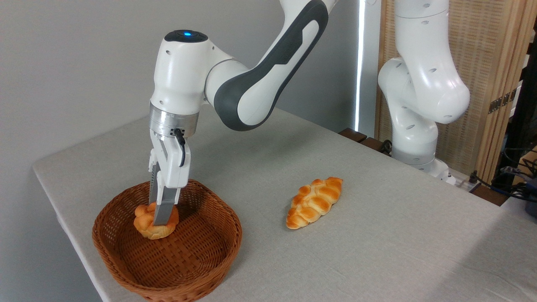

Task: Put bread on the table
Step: 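Lift the bun out of the basket and carry it beside the braided roll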

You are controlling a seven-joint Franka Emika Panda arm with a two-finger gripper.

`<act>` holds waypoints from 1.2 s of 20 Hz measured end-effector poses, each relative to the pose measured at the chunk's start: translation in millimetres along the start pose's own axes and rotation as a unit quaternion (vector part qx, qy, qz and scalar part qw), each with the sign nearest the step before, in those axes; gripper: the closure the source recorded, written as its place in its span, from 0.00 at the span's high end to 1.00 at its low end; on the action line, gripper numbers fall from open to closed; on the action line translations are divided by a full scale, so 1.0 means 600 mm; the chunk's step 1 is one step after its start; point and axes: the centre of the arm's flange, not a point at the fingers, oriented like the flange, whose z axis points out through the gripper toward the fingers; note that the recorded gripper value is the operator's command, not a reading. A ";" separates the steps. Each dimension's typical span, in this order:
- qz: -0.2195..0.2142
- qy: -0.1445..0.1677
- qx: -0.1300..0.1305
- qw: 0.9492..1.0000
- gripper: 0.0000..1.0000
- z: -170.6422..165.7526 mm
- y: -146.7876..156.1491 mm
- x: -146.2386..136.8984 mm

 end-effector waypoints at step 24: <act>-0.056 -0.019 -0.043 0.997 0.48 -0.239 -0.035 -0.089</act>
